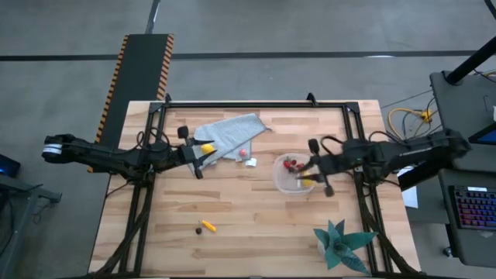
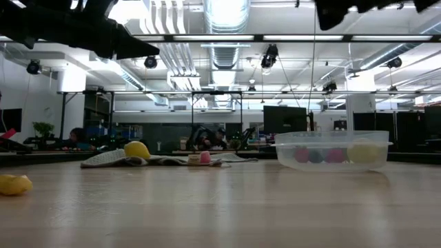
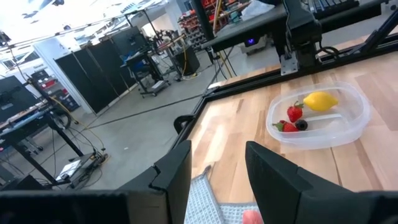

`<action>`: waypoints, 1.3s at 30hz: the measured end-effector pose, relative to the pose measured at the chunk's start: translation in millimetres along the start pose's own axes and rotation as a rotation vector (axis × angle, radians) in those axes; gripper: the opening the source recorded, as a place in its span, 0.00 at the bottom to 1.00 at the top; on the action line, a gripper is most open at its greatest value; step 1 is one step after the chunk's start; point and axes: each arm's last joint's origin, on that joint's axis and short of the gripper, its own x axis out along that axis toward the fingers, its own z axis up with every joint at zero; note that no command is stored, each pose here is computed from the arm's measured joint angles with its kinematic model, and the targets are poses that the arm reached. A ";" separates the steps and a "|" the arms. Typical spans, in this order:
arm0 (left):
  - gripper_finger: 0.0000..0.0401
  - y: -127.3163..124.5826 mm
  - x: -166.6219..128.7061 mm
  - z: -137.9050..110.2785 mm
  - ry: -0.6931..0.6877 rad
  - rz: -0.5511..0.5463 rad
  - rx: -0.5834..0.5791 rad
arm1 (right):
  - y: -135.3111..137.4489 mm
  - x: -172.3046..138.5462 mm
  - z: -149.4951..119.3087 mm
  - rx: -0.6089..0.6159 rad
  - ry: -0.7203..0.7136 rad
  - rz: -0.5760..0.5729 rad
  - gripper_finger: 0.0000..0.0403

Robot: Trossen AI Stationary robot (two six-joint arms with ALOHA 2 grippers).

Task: Pick and placing Produce into tupperware
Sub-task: Put the lemon into the transparent container

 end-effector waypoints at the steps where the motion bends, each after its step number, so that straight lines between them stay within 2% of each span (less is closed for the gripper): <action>1: 0.34 0.1 0.0 0.1 -0.001 0.001 0.001 | 2.3 -4.6 -7.5 -0.017 -0.036 0.030 0.17; 4: 0.34 0.7 0.0 1.6 -0.014 0.006 -0.004 | 5.5 -17.4 -25.1 -0.036 -0.129 0.029 0.17; 8: 0.34 1.7 0.2 4.4 -0.024 0.010 -0.009 | 2.5 -32.5 -46.1 -0.026 -0.144 -0.103 0.17; 11: 0.34 2.0 0.3 5.1 -0.026 0.011 -0.011 | 1.1 -43.3 -56.4 -0.031 -0.171 -0.138 0.17; 19: 0.34 2.0 0.3 5.0 -0.026 0.011 -0.010 | 4.7 -72.8 -67.4 -0.029 -0.233 -0.185 0.17; 22: 0.34 2.1 0.4 5.5 -0.027 0.011 -0.011 | 4.6 -79.6 -73.4 -0.024 -0.210 -0.246 0.17; 26: 0.34 2.8 0.5 7.3 -0.032 0.014 -0.013 | 4.9 -85.6 -74.1 -0.047 -0.222 -0.273 0.17; 31: 0.34 3.4 0.7 8.9 -0.036 0.015 -0.015 | 5.1 -91.8 -81.0 -0.019 -0.147 -0.308 0.17; 39: 0.34 3.9 0.9 10.6 -0.040 0.017 -0.017 | 6.4 -92.7 -93.3 0.014 -0.190 -0.330 0.15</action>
